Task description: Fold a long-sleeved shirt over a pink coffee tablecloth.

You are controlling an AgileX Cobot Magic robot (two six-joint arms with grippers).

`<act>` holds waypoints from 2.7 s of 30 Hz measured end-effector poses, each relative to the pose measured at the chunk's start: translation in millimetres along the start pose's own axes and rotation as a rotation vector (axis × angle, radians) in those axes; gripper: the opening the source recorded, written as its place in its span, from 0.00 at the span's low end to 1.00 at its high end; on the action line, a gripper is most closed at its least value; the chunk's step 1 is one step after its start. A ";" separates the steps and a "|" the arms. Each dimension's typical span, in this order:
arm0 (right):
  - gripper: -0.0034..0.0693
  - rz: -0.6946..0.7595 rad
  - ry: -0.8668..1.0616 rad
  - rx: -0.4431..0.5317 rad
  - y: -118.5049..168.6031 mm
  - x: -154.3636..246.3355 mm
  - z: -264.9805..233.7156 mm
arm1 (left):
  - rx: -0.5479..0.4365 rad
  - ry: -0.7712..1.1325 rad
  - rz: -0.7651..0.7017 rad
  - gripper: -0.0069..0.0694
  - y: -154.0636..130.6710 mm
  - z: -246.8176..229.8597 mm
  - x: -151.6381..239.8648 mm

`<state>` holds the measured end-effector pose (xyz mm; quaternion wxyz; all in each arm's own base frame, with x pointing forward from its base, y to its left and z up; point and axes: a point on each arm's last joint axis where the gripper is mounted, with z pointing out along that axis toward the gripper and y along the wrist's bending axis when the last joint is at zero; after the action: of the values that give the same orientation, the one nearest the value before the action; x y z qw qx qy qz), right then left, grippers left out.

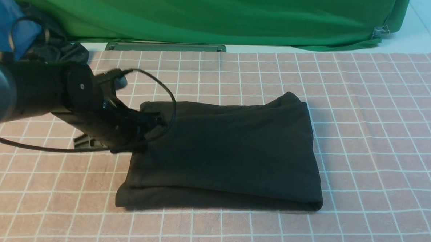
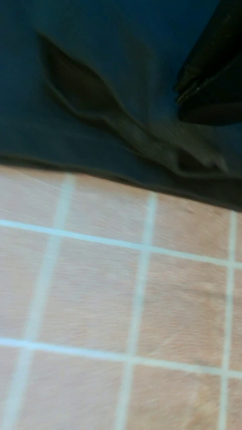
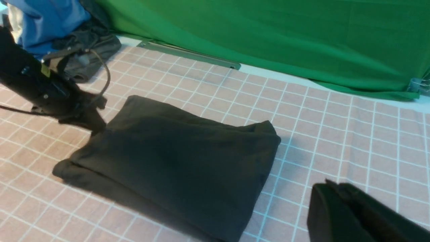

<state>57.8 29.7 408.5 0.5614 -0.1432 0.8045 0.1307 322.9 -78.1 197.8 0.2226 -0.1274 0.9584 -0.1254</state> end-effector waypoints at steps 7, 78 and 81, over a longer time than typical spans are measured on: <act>0.10 0.011 -0.002 -0.013 1.2 -0.2 0.0 | 0.049 -0.094 -0.024 0.11 -6.3 -13.0 -7.5; 0.25 -0.106 -0.683 0.247 -7.0 58.4 -60.9 | 0.564 -0.772 0.083 0.11 79.2 -253.6 206.4; 0.27 -0.099 -0.684 0.245 -7.0 58.4 -61.0 | 0.545 -0.784 0.112 0.11 79.7 -253.5 206.2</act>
<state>-11.5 -4.3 373.7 0.8166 -0.0616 0.5720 0.0464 12.5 -18.8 313.1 0.5988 -0.0503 0.7399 -0.3023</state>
